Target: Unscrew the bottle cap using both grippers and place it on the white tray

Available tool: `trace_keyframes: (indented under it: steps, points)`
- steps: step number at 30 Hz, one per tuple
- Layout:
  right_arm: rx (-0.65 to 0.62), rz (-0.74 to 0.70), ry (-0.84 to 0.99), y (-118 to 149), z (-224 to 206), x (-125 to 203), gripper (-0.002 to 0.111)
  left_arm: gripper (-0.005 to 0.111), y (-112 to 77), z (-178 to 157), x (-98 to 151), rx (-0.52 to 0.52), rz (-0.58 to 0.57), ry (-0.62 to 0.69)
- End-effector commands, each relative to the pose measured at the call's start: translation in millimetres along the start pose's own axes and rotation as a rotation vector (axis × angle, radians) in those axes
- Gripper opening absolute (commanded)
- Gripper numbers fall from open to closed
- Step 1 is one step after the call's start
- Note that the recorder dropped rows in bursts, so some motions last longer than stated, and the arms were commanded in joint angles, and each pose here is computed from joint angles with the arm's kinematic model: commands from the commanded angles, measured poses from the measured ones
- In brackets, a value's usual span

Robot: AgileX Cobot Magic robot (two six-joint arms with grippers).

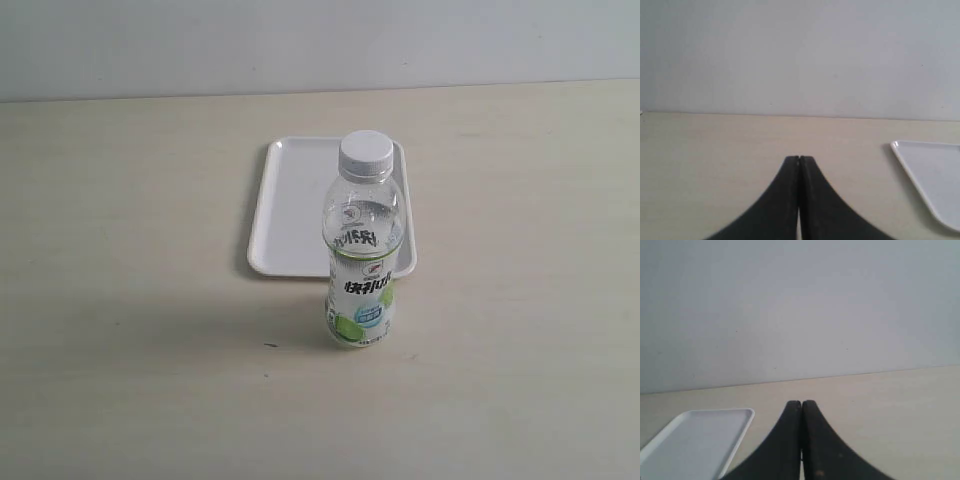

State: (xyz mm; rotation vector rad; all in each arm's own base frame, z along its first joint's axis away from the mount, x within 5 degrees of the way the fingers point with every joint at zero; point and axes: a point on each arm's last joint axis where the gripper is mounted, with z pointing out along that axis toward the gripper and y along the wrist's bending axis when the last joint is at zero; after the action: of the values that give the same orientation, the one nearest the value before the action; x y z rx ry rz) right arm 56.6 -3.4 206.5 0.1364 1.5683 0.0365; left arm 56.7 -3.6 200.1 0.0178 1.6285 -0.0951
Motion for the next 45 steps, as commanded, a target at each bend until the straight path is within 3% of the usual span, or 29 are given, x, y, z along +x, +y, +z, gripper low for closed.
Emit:
trace_keyframes:
  steps: [1, 27, 28, 30, 32, 35, 40, 45]
  points:
    - [-0.001, -0.002, -0.002, 0, 0, 1, 0.000, 0.000, -0.2, 0, 0, 0.004, 0.000, -0.004]
    - [-0.003, 0.001, -0.057, 0, 0, -4, 0.000, 0.000, -0.2, 0, 0, 0.004, 0.000, -0.004]
    - [-0.005, 0.029, -0.075, 0, 0, -5, 0.000, 0.000, -0.2, 0, 0, 0.004, 0.000, -0.004]
    - [-0.020, 0.283, -0.130, 0, -1, -10, 0.000, 0.000, -0.2, 0, 0, 0.004, 0.000, -0.004]
    - [-0.029, 0.418, -0.140, 0, -1, -11, 0.000, 0.000, -0.2, 0, 0, 0.004, 0.000, -0.004]
    - [-0.033, 0.402, -0.194, -1, -2, -16, 0.000, 0.000, -0.2, 0, 0, 0.004, 0.000, -0.004]
    - [-0.015, 0.213, -0.194, -1, -2, -16, 0.000, 0.000, -0.2, 0, 0, 0.004, 0.000, -0.004]
    - [-0.012, 0.265, -0.168, -1, 1, -15, 0.000, 0.000, -0.2, 0, 0, 0.004, 0.000, -0.004]
